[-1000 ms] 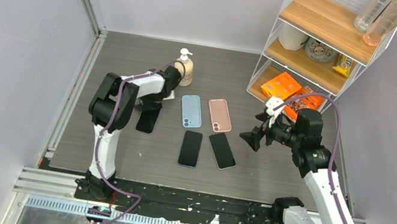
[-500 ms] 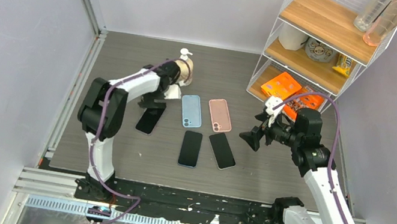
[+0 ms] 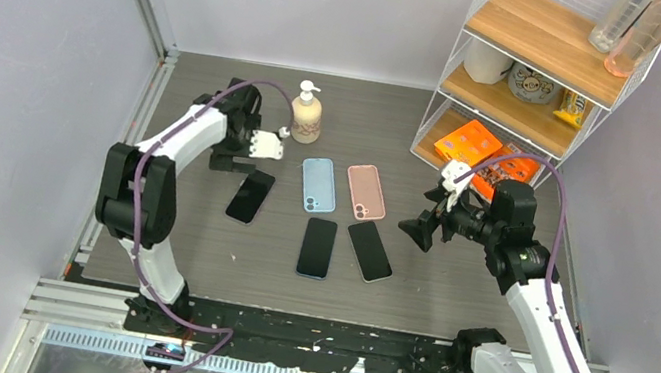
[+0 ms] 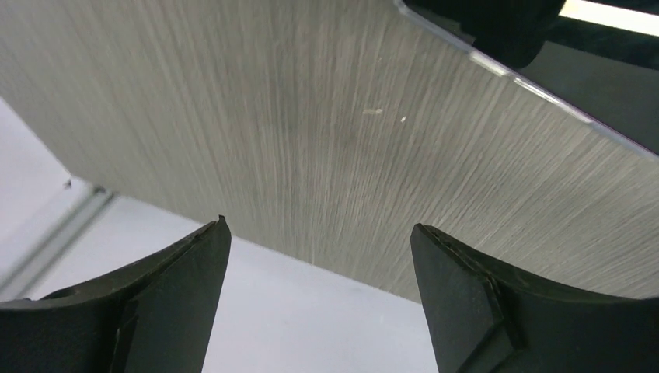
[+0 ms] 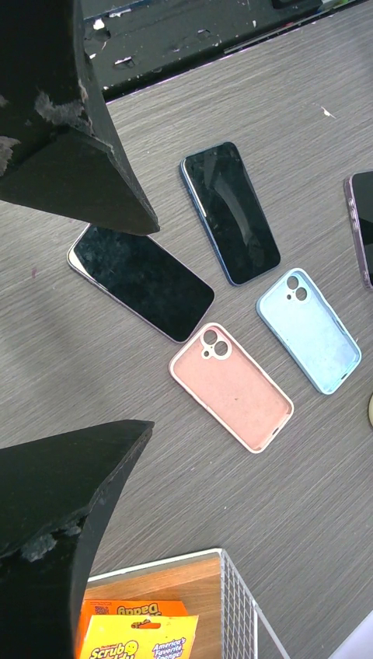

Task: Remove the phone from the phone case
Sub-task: Adjust the phone at the center of the board.

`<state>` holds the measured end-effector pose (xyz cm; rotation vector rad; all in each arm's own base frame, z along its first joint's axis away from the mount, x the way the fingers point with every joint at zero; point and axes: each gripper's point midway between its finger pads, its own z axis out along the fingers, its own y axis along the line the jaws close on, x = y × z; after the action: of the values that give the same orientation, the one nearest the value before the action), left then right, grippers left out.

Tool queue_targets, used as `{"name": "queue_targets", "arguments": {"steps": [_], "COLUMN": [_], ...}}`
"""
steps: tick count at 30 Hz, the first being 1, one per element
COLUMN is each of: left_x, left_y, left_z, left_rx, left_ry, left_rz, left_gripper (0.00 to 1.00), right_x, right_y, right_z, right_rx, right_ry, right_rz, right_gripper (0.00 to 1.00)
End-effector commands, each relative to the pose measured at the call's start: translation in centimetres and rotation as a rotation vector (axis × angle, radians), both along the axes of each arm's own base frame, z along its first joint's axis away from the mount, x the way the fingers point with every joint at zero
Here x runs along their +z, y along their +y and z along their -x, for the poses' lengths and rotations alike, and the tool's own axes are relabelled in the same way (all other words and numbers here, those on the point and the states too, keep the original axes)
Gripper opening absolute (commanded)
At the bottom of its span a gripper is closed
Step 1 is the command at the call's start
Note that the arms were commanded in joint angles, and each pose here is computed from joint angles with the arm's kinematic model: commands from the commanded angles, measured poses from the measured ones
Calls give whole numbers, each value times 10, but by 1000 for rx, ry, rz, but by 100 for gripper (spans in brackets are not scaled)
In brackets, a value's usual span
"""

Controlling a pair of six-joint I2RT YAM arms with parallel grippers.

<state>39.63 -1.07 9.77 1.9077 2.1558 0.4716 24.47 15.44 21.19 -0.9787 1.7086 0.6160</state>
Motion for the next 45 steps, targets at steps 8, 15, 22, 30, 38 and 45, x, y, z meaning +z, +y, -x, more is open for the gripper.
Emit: {"name": "queue_targets", "arguments": {"steps": [8,15,22,30,38,45], "left_x": [-26,-34,-53,-65,-65,-61], "left_y": [-20,-37,-53,-63,-64,-69], "left_z": [-26,-29,-7,10,18,23], "left_rx": [-467,-713,-904,-1077,-1212,-1212], "left_ry": [57,53,140,177,230,262], "left_rz": [-47,-60,-7,-21,-73,-74], "left_gripper": [100,100,98,98,99,99], "right_x": [0,-2,-3,-5,-8,-8], "right_y": [1,-1,-2,-2,-2,-2], "right_z": [-7,-9,-9,-10,-12,-13], "right_rx": [0,-7,-11,-12,-10,-12], "right_ry": [-10,-8,-7,-2,6,7], "right_rz": [6,16,20,25,28,30], "right_gripper": [95,95,96,96,96,95]}}
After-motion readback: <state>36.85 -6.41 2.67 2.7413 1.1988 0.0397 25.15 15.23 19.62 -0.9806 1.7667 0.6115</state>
